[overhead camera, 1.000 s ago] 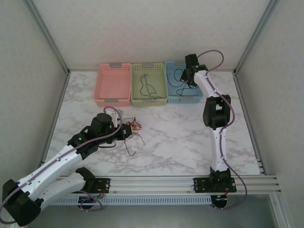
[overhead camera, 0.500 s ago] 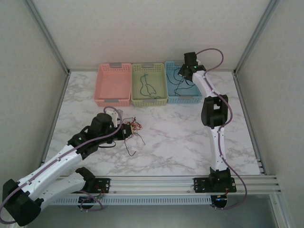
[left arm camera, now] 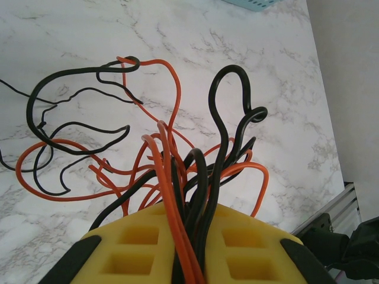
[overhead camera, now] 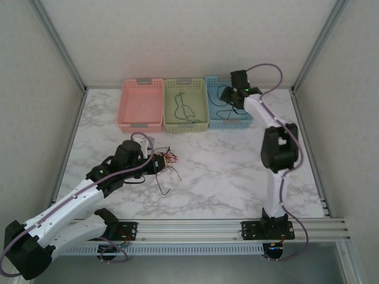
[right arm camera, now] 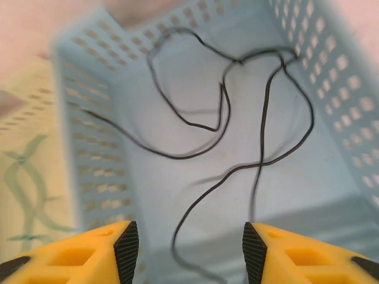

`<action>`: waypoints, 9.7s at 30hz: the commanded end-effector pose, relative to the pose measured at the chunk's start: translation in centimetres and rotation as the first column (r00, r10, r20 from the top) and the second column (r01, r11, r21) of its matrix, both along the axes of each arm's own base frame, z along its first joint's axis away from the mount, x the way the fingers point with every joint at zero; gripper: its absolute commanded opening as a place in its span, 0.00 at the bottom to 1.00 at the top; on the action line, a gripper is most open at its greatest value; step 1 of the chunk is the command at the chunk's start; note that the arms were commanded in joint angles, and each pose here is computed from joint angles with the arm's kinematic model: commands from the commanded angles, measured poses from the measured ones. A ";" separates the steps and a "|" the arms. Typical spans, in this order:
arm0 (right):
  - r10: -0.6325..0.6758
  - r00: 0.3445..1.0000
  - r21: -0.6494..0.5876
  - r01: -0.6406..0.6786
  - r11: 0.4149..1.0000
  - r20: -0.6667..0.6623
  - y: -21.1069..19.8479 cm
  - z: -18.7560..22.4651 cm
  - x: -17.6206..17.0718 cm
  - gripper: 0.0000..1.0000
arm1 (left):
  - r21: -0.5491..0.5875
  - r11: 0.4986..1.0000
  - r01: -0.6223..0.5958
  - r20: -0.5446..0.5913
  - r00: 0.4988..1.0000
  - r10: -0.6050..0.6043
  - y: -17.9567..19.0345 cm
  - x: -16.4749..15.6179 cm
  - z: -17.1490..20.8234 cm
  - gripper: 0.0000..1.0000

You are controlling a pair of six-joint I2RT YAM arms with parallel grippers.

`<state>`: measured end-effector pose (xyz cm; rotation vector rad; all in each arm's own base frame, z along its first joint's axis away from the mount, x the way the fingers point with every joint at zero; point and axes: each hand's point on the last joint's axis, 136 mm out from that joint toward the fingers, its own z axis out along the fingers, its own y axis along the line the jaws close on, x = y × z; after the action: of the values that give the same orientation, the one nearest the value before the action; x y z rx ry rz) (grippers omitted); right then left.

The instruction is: Untangle the cables

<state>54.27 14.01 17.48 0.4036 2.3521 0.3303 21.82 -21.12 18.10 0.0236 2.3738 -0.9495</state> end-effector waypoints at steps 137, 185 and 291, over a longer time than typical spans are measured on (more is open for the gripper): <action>0.741 0.607 0.205 -0.795 0.571 0.287 18.0 6.2 -32.7 0.00 | -0.279 0.948 0.151 0.109 0.986 -0.125 -5.3 -0.4 5.1 0.78; -0.027 0.997 0.116 0.036 0.993 -0.077 -7.8 -5.7 -24.6 0.00 | 0.282 0.885 -0.371 0.280 0.914 0.294 12.4 -2.0 10.0 0.00; -0.013 0.957 0.309 -0.080 0.948 0.288 -7.9 12.6 -27.8 0.00 | 0.342 0.880 0.329 0.139 0.909 -0.394 -12.1 0.4 -7.1 0.00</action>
<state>26.48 8.25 30.87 0.3767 2.0164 0.9121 21.97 -35.43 9.65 0.7841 2.3502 -0.7482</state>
